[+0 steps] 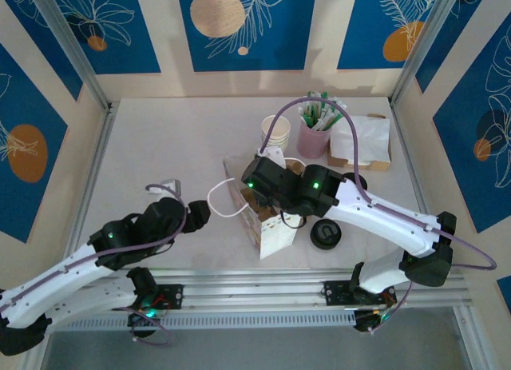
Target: Pack the takeout coffee
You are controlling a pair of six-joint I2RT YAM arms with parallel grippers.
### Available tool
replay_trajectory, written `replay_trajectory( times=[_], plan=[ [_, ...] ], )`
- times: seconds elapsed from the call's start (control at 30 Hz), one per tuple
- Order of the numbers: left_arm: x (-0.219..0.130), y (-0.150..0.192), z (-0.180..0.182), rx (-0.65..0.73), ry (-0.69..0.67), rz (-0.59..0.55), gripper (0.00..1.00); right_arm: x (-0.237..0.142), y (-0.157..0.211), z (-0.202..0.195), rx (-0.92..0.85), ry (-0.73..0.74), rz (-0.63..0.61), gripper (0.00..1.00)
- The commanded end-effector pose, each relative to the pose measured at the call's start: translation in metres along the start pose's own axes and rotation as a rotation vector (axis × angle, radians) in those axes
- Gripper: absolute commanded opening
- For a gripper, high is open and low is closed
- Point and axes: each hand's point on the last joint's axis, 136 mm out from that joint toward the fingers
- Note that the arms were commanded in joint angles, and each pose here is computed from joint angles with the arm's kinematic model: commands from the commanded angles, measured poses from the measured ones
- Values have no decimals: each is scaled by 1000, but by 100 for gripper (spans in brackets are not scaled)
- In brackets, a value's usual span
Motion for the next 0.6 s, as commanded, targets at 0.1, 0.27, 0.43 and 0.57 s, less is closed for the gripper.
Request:
replay_trajectory(
  times=[0.1, 0.27, 0.43, 0.57],
  plan=[
    [-18, -17, 6, 64, -38, -39, 80, 2, 10, -1, -38, 0, 50, 39],
    [-25, -23, 6, 76, -36, -51, 84, 4, 15, 0, -61, 2, 77, 39],
    [-34, -28, 14, 84, -58, -71, 87, 8, 21, 1, -82, 7, 105, 38],
    [-39, -31, 16, 80, -53, -87, 87, 13, 25, 2, -96, 15, 124, 37]
  ],
)
Point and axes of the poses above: each hand's point on the last joint's axis, 136 mm out from that joint toward the fingers, its own x axis out along the fingers, its own z axis along the line the jaws close on, y = z × x, and after that the axes turned 6 degrees about x, right-handed
